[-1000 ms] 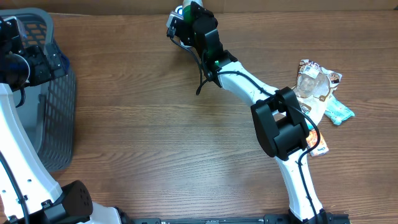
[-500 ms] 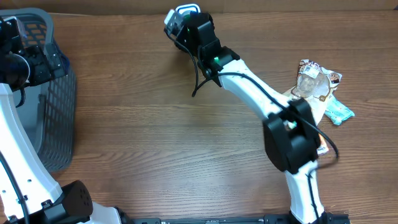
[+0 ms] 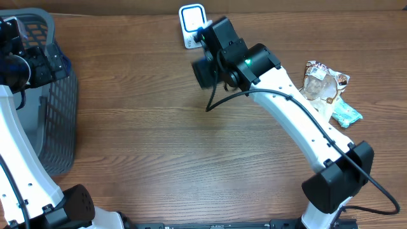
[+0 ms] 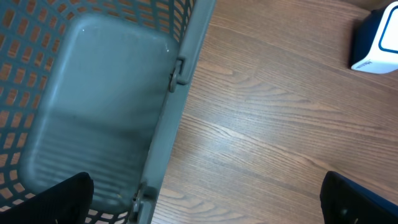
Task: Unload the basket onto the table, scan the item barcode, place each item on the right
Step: 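Carry the jar right and set it down by the pile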
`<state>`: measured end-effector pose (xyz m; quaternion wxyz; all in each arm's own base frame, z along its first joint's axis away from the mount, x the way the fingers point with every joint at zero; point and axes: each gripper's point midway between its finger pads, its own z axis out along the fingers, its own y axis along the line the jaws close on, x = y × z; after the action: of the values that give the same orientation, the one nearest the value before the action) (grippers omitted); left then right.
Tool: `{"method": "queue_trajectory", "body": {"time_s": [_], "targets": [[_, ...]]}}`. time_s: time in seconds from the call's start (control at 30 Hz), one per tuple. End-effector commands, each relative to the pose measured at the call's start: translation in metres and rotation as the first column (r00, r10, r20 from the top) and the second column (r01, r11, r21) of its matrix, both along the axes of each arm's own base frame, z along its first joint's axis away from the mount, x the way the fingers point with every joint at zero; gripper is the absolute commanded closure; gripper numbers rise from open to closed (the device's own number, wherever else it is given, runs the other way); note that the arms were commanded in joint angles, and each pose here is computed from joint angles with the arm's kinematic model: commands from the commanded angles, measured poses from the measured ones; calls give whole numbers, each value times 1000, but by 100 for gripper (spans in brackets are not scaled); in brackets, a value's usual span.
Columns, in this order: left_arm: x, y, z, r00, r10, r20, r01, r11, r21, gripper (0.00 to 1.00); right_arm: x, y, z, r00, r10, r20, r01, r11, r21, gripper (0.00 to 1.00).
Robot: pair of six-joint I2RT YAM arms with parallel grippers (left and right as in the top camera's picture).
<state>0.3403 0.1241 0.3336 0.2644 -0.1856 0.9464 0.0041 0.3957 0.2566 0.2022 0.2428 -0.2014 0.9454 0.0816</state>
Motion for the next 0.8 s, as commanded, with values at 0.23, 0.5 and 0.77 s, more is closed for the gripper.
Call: {"method": "queue_trajectory", "body": {"time_s": [0.23, 0.5, 0.77], "targets": [[2, -1, 0, 1000, -20, -1, 20, 1000, 7, 0, -40, -70, -90, 918, -246, -312, 217, 968, -126, 56], [2, -1, 0, 1000, -20, -1, 20, 1000, 7, 1, -31, -144, -126, 813, -453, -366, 425, 891, -158, 57], [2, -1, 0, 1000, -20, -1, 20, 1000, 7, 1, -17, -200, -127, 737, -569, -365, 553, 818, -157, 56]]}}
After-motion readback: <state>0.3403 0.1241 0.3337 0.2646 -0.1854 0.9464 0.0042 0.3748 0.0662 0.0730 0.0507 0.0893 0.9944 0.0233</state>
